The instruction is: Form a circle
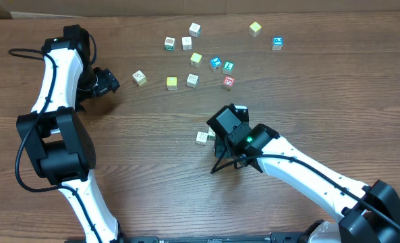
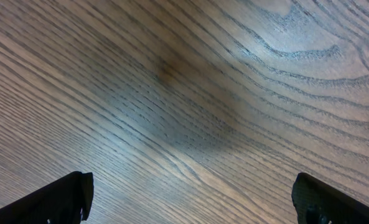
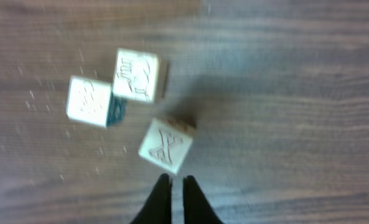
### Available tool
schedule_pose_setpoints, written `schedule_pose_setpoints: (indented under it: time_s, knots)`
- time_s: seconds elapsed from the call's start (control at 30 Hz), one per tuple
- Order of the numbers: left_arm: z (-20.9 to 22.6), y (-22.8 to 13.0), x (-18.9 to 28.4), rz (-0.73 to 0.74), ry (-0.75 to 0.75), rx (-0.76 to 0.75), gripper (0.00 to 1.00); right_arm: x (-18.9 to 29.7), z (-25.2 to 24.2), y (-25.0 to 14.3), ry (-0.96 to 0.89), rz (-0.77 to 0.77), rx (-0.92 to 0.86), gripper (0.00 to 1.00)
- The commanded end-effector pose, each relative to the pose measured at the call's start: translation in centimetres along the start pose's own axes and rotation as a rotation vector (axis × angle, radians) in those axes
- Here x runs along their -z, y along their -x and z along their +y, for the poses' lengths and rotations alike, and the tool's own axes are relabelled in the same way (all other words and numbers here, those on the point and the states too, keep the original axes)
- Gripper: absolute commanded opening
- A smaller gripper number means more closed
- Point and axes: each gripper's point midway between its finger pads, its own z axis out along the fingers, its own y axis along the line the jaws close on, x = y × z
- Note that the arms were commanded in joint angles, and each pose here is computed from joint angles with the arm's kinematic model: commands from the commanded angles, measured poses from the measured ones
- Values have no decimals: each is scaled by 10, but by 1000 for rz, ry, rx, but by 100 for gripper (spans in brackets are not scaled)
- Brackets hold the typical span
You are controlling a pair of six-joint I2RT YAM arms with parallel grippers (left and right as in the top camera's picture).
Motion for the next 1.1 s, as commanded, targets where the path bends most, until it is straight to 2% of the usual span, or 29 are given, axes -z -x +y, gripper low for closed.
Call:
schedule_pose_setpoints:
  time_s: [0.0,0.1,0.33,0.77,1.07]
  knots:
    - [-5,-5,-6,15,3,6,100,-9,5,-28,61,110,60,4]
    - [-5,-5,-6,15,3,6,100,-17,6,-42,97,147,69,4]
    - [-5,-5,-6,15,3,6,100,-35,2,-50,127,123,113,4]
    - [-5,-5,-6,15,3,6,100,-58,2,-50,186,21,107,4]
    - [-5,-5,-6,15,3,6,100,-59,-5,-38,138,-40,102,4]
